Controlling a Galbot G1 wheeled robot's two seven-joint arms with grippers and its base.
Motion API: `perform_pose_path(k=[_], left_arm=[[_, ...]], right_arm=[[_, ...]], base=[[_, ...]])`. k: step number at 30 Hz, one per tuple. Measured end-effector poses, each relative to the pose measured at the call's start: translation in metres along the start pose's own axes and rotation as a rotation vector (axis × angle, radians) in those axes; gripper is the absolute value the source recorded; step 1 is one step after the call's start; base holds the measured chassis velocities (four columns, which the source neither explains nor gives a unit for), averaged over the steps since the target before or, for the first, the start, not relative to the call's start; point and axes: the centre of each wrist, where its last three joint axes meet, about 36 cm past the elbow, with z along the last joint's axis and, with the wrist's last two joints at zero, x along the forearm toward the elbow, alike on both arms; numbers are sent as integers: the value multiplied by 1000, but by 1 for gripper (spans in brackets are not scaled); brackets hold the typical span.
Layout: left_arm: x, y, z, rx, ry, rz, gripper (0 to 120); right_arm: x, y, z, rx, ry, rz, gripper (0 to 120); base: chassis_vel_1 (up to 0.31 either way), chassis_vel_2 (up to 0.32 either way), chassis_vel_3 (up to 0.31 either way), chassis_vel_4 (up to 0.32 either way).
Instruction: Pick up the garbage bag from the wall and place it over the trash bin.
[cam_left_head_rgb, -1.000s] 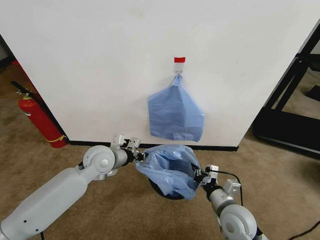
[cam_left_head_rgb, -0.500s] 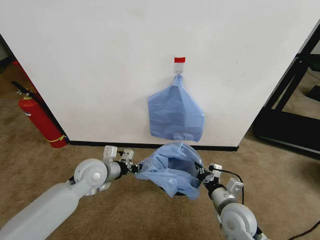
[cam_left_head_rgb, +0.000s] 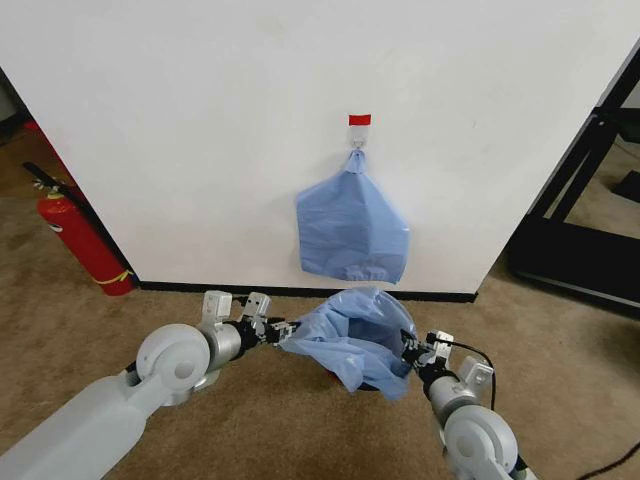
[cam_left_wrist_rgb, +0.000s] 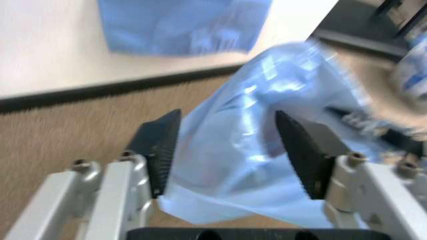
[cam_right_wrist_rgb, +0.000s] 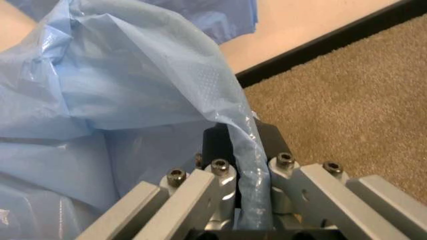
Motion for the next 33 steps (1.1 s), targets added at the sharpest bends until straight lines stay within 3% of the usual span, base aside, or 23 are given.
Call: perform_pose_path(k=[5, 9, 11, 16, 24, 33], left_arm=[[18, -23, 10, 54, -31, 15, 76], [21, -44, 42, 224, 31, 38, 95], [21, -45, 45, 237, 38, 43, 97], [9, -65, 81, 348, 139, 109, 100], [-4, -75, 82, 419, 114, 166, 100], [-24, -64, 79, 422, 99, 144, 100]], right_arm=[[-5, -2, -2, -20, -7, 17, 0], [-9, -5, -6, -32, -17, 38, 0], [-9, -5, -7, -33, -18, 40, 0], [-8, -7, -10, -44, -23, 49, 0], [-1, -8, -12, -48, -24, 49, 0], [6, -4, -14, -53, -30, 33, 0]], base=[[0, 0, 0, 0], [0, 0, 0, 0], [0, 0, 0, 0], [0, 0, 0, 0], [0, 0, 0, 0], [0, 0, 0, 0]])
